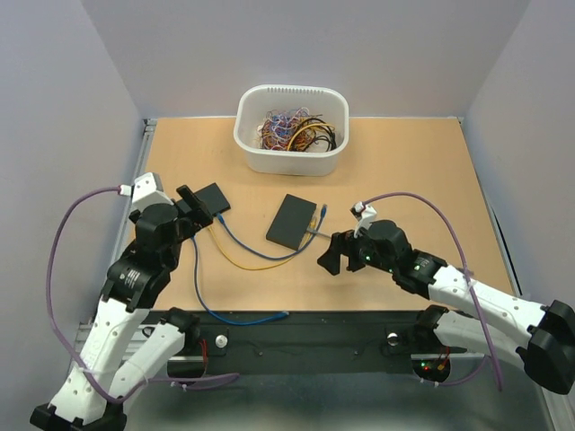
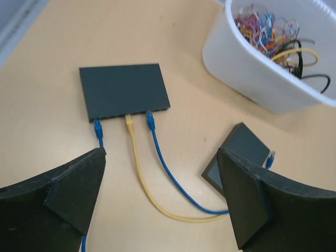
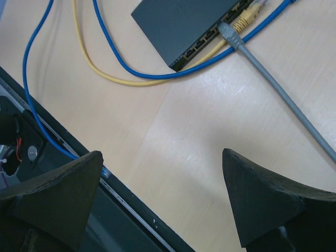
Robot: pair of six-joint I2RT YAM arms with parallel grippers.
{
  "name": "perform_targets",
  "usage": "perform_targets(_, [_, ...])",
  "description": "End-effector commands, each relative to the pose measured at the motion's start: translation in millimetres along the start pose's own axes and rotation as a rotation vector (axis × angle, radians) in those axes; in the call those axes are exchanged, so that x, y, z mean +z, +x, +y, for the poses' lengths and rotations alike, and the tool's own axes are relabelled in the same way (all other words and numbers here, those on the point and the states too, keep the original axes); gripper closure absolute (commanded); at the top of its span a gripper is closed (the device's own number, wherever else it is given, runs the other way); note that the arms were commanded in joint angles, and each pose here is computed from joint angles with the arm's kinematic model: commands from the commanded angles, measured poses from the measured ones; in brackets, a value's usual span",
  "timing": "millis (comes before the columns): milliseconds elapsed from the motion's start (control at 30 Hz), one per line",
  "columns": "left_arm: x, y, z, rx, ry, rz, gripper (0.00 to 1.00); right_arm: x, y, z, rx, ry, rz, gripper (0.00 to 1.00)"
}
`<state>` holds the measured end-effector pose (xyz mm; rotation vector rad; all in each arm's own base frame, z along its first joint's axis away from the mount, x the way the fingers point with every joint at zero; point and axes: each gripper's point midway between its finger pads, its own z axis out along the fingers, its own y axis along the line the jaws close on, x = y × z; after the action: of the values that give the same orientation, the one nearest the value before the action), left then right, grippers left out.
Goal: Insert the plug into the switch port
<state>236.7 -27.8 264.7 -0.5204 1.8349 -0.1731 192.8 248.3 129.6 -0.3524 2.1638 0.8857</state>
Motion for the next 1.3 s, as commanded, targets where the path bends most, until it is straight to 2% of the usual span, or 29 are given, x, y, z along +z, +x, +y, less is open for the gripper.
perform_targets(0, [-12.7, 8.0, -30.6, -0.006, 0.129, 0.135, 0.01, -2.9, -9.5, 7.1, 0.012, 0.004, -0.009, 0.00])
perform_targets(67, [-19.1, 14.9, -31.5, -0.003, 0.144, 0.182, 0.01, -3.6, -10.9, 9.3, 0.015, -0.003, -0.009, 0.00])
perform_targets(200, [-33.3, 9.0, -5.8, -0.011, 0.080, 0.127, 0.01, -3.8, -12.1, 8.7, 0.019, 0.003, -0.010, 0.00])
perform_targets(333, [-35.5, 17.5, 4.7, -0.002, 0.055, 0.138, 0.01, -0.7, -10.2, 8.8, 0.020, 0.005, 0.005, 0.00])
perform_targets(500, [-27.5, 39.4, 4.1, 0.006, 0.069, 0.189, 0.01, 0.7, -7.4, 7.1, 0.025, 0.011, 0.014, 0.00])
perform_targets(1267, [-29.3, 34.5, 3.8, -0.005, 0.078, 0.163, 0.01, -1.2, 0.1, -0.3, 0.013, 0.027, 0.014, 0.00])
